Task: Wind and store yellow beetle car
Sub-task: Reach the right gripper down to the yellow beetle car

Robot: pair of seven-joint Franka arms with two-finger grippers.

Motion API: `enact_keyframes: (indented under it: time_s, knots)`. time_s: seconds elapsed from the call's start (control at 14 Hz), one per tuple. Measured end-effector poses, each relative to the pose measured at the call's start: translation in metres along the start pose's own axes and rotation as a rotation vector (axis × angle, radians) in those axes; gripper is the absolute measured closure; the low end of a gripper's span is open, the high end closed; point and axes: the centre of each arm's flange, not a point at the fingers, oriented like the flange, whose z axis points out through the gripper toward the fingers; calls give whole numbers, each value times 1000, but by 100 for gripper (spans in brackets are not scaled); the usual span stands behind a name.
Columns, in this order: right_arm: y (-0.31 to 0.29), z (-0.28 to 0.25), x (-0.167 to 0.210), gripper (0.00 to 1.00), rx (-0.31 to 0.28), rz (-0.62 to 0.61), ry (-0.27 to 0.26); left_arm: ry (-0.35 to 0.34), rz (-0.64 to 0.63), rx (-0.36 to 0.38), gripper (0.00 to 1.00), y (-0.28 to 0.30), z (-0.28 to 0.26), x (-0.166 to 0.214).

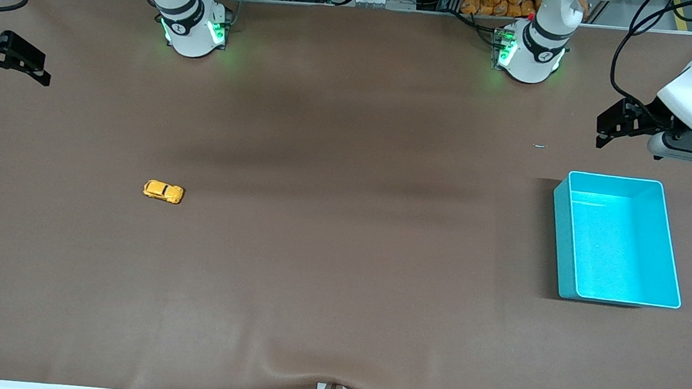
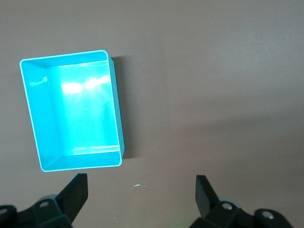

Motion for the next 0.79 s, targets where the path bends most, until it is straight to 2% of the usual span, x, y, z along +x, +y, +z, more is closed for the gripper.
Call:
enact_keyframes:
  time_s: [0.29, 0.43, 0.57, 0.79]
  knots:
    - [1, 0, 1, 0, -1, 2, 7, 0, 4, 0, 0, 2, 0, 0]
    - [1, 8, 9, 0, -5, -30, 32, 3, 5, 0, 0, 3, -1, 0]
    - [2, 43, 27, 0, -15, -141, 66, 5, 10, 0, 0, 5, -2, 0]
    - [-8, 140, 50, 0, -34, -394, 83, 6, 7, 0, 0, 4, -3, 0]
